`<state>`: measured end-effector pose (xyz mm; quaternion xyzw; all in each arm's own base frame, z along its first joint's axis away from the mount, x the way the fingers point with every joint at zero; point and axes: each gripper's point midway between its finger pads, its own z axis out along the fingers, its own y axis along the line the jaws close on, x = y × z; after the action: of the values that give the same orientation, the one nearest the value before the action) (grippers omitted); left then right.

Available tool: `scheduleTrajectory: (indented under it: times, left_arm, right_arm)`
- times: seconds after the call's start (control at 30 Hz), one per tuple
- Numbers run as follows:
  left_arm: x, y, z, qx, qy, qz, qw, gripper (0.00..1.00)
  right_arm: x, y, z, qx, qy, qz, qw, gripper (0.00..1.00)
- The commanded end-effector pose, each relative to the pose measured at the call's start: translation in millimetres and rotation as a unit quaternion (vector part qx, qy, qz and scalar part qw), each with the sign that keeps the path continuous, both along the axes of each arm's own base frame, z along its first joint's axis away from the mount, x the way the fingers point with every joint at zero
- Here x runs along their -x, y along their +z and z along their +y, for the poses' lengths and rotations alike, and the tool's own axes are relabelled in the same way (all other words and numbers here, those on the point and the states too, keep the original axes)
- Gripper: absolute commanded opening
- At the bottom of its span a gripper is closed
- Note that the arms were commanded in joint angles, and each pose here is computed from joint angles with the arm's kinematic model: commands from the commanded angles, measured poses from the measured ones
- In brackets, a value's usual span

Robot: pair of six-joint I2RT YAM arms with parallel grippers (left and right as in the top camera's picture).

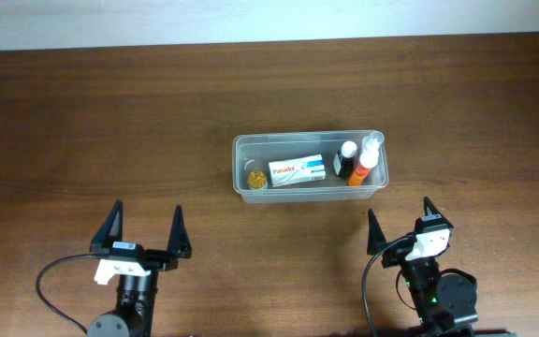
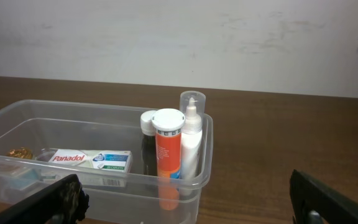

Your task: Pack container

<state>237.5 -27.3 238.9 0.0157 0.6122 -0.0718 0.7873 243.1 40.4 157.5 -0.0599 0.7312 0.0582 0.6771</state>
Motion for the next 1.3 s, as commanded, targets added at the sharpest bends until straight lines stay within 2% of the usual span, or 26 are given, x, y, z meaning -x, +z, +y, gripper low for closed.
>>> scheduleTrajectory:
  times: [0.0,0.43,1.27]
  left_arm:
    - [-3,-12,15,0.0,0.046,0.022,0.999,0.99]
    - [-8,-81,24,-0.018,0.067,0.161,0.985,1.0]
    - [-8,-80,23,-0.018,0.065,0.159,0.985,0.99]
  right_arm:
    - [1,-1,3,-0.001,0.007,0.0,1.0,0.98]
    - [1,-1,3,-0.001,0.007,0.0,1.0,0.98]
    - [1,-1,3,-0.001,0.007,0.0,1.0,0.98]
